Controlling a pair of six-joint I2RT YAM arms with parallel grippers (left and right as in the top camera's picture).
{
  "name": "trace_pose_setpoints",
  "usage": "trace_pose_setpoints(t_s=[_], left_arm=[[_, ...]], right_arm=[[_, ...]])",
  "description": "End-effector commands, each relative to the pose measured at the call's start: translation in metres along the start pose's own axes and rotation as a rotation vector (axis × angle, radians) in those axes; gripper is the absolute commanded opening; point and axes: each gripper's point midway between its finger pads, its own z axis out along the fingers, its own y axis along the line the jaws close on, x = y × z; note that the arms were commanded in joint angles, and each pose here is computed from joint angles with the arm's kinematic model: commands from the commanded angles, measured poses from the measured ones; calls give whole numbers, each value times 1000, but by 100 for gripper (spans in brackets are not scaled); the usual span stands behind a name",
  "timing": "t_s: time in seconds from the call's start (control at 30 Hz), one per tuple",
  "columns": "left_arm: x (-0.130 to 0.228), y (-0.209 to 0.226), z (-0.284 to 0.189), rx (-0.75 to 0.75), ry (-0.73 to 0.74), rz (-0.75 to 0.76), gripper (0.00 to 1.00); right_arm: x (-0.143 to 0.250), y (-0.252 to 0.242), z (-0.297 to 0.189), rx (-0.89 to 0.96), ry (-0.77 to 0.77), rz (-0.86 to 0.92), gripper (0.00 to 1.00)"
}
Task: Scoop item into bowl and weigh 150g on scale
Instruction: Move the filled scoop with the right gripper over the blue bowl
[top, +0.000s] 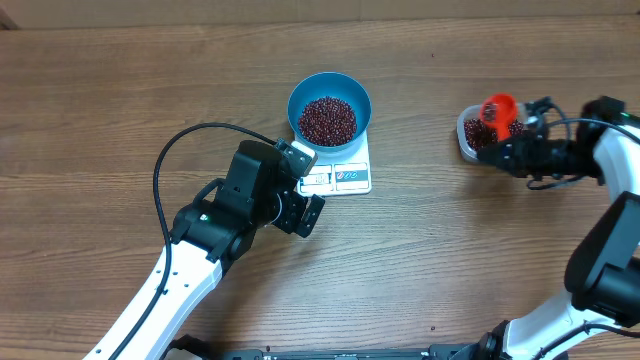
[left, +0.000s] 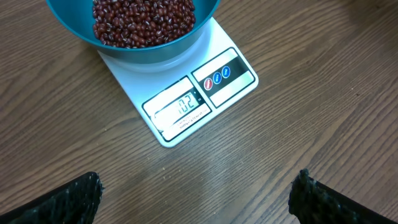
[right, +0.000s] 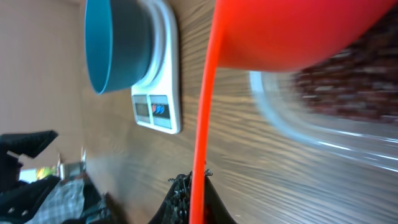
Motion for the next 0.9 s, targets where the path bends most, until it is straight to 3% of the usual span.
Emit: trace_pose_setpoints(t_s=[0.0, 0.27, 0.6, 0.87], left_arm=[[-8, 3, -3, -11, -17, 7, 100], [-8, 3, -3, -11, -17, 7, 100], [-8, 3, -3, -11, -17, 7, 100], [-8, 3, -3, -11, -17, 8, 100]], right_arm=[[-4, 27, 20, -43, 44, -49, 4], [7, 76, 66, -65, 170, -204, 4], [-3, 121, 95, 81, 229, -370, 4], [0, 125, 129, 334, 239, -449, 4]])
